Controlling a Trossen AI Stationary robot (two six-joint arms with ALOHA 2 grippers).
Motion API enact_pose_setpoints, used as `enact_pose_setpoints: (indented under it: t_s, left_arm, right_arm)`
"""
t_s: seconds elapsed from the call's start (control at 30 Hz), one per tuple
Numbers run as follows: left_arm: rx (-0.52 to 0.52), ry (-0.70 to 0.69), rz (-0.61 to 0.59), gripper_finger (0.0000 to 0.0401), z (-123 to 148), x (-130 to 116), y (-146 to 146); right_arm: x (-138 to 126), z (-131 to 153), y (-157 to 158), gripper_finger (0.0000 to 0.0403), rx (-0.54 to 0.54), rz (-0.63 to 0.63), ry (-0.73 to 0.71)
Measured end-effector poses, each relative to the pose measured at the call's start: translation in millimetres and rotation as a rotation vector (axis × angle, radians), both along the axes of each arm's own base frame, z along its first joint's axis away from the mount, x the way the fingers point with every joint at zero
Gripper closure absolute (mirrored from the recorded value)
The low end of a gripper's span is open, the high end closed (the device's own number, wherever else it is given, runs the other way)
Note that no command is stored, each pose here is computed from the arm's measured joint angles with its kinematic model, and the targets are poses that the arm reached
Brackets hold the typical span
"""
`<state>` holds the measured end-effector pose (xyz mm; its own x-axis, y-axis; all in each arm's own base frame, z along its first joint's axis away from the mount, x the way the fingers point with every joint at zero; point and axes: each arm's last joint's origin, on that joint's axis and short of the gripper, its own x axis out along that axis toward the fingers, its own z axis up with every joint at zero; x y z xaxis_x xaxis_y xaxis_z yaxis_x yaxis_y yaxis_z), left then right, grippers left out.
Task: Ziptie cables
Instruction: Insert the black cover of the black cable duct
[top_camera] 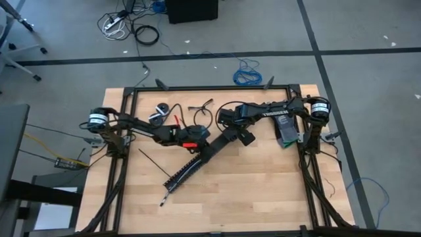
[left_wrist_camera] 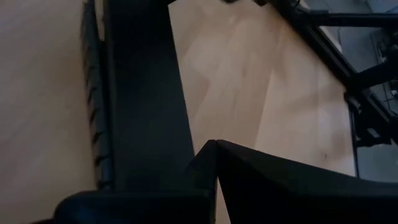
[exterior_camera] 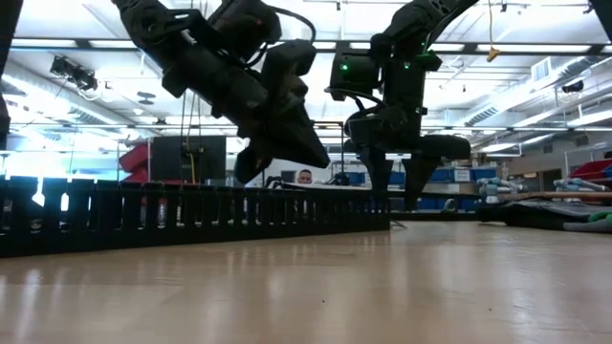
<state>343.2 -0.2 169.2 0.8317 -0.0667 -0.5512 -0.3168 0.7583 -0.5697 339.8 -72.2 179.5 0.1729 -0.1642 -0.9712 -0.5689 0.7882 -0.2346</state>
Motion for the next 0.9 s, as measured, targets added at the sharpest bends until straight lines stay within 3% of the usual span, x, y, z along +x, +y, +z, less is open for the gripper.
enact_pose_setpoints:
  t_s: [0.5,0.67,0.9]
  left_arm:
    - [0.008,-0.063,0.033,0.0401,10,9,4]
    - [-0.018,-0.072,0.128,0.0401,13,8,20]
    - [0.029,-0.095,0.277,0.0401,24,1,45]
  right_arm:
    - [-5,1,1,0.0174,0.019,0.0,0.037]
    - [-9,14,2,0.0174,0.021,-0.006,0.001]
    - [-19,27,6,0.0174,0.075,-0.031,0.01]
